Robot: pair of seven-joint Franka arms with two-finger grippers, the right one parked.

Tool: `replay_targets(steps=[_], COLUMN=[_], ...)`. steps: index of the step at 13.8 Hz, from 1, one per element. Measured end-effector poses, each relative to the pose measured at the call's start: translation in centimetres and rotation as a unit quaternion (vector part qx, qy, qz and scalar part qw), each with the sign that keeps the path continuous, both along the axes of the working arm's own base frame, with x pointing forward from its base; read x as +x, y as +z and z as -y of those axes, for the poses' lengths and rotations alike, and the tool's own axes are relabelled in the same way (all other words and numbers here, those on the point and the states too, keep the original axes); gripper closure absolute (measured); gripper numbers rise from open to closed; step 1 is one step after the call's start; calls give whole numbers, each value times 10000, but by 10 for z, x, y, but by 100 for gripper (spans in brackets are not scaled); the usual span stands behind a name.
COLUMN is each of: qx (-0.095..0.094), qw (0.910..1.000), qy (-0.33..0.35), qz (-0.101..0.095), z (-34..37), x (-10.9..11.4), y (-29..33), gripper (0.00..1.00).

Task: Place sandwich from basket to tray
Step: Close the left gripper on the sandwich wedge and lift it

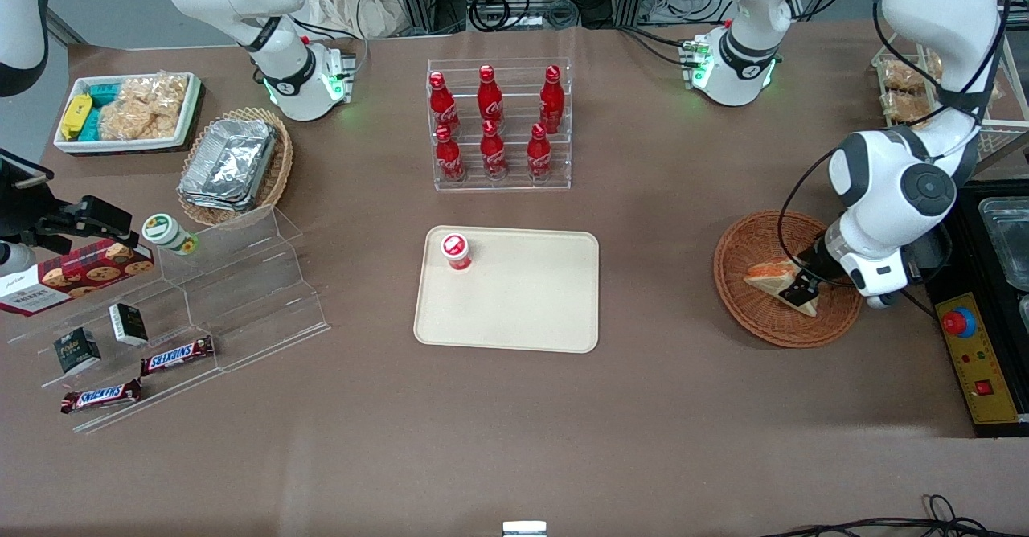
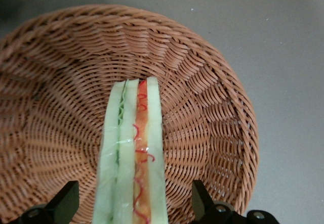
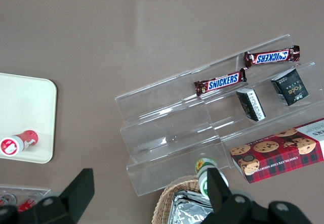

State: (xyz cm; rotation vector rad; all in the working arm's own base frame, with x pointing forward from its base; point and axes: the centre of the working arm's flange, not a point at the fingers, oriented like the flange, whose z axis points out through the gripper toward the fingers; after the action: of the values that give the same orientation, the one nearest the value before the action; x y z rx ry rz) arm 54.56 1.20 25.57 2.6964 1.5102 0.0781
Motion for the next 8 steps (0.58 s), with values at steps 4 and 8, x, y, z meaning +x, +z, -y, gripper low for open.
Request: replay_targets(steps=[4,8], qx=[-27,31], qw=[10000,9994], qy=[41,-123], qz=[-7,-312], z=[1,4], x=[1,17], y=[-11,29], gripper=[41,66])
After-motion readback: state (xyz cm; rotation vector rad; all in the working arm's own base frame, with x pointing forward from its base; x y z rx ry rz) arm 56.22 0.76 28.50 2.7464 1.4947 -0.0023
